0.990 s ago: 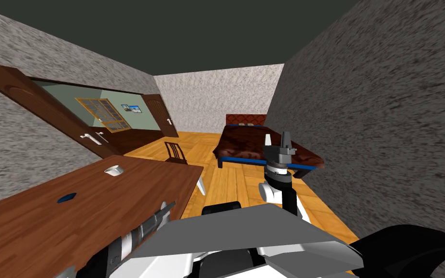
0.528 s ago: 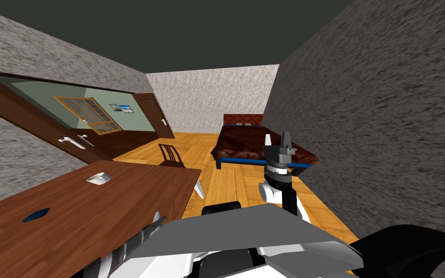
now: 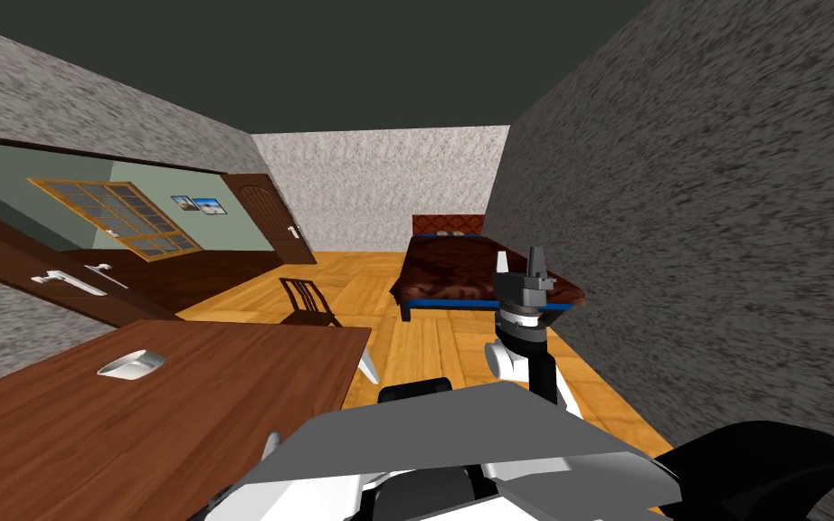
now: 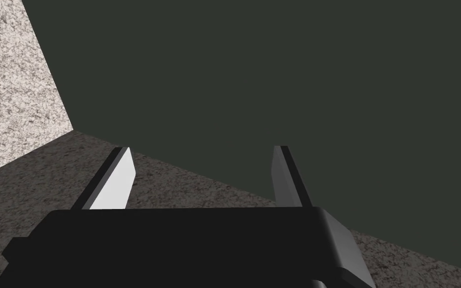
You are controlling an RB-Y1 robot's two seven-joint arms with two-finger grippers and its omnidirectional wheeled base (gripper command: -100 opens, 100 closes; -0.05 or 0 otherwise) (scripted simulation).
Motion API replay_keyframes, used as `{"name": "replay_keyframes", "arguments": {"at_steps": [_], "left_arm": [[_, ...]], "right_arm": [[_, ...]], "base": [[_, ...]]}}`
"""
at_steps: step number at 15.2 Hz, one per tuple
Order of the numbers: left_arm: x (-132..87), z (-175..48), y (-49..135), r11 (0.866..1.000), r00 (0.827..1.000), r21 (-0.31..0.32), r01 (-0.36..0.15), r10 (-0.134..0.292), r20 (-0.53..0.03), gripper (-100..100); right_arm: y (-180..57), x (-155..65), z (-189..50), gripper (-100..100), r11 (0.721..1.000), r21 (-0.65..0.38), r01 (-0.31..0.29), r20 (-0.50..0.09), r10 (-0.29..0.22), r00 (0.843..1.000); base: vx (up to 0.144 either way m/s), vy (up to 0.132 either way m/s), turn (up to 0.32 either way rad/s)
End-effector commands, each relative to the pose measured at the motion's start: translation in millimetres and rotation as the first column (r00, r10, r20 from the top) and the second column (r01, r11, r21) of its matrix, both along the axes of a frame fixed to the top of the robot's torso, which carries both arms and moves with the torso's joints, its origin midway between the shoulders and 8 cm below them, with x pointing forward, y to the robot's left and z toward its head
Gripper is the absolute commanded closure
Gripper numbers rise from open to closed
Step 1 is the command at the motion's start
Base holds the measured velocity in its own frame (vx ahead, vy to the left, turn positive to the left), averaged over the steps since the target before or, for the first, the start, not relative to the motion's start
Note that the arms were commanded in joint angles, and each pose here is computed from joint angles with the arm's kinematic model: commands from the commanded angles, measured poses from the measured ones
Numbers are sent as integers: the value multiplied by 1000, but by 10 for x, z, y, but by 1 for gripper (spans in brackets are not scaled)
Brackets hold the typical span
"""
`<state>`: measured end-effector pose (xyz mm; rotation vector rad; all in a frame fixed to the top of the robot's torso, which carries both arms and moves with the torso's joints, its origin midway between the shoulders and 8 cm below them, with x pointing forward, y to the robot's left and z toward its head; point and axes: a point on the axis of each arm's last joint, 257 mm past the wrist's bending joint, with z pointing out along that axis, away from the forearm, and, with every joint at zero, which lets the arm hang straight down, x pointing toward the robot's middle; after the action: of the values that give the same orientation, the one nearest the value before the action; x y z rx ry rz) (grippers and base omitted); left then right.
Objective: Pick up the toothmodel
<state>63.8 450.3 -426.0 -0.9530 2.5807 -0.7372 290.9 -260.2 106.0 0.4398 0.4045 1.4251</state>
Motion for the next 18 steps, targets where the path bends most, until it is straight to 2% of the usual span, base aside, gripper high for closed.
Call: {"name": "replay_keyframes", "arguments": {"at_steps": [1,2,3,5,6,8,9,12,13,16,17,18], "left_arm": [[-180,-58,80,1000,999,14,-14,14,-44,-100],[-377,-110,154,999,996,26,-31,33,-88,-100],[-389,-113,149,999,995,25,-31,33,-90,-100],[-759,-203,233,997,983,41,-65,71,-168,-100],[-781,-207,224,997,982,40,-65,71,-173,-100],[-1128,-284,225,994,965,45,-96,104,-240,-100],[-1128,-284,225,994,965,45,-96,104,-240,-100],[-1533,-373,136,990,938,40,-135,141,-315,-100],[-1533,-373,136,990,938,40,-135,141,-315,-100],[-1745,-424,37,987,922,31,-159,159,-353,-100],[-1678,-416,65,988,928,35,-149,152,-340,-100],[-1694,-502,5,986,926,33,-161,162,-340,-100]], "right_arm": [[0,0,0,0,1000,0,0,0,0,1000],[0,0,0,0,1000,0,0,0,0,1000],[0,0,0,0,1000,0,0,0,0,1000],[0,0,0,0,1000,0,0,0,0,1000],[0,0,0,0,1000,0,0,0,0,1000],[0,0,0,0,1000,0,0,0,0,1000],[0,0,0,0,1000,0,0,0,0,1000],[0,0,0,0,1000,0,0,0,0,1000],[0,0,0,0,1000,0,0,0,0,1000],[0,0,0,0,1000,0,0,0,0,1000],[0,0,0,0,1000,0,0,0,0,1000],[0,0,0,0,1000,0,0,0,0,1000]], "base": [[97,1,-61],[98,-4,-67],[93,-8,-65],[120,-1,-103],[136,2,-79],[142,-4,-89],[140,4,-64],[135,1,-70],[121,0,-35],[93,3,-34],[50,5,-10],[12,8,-52]]}}
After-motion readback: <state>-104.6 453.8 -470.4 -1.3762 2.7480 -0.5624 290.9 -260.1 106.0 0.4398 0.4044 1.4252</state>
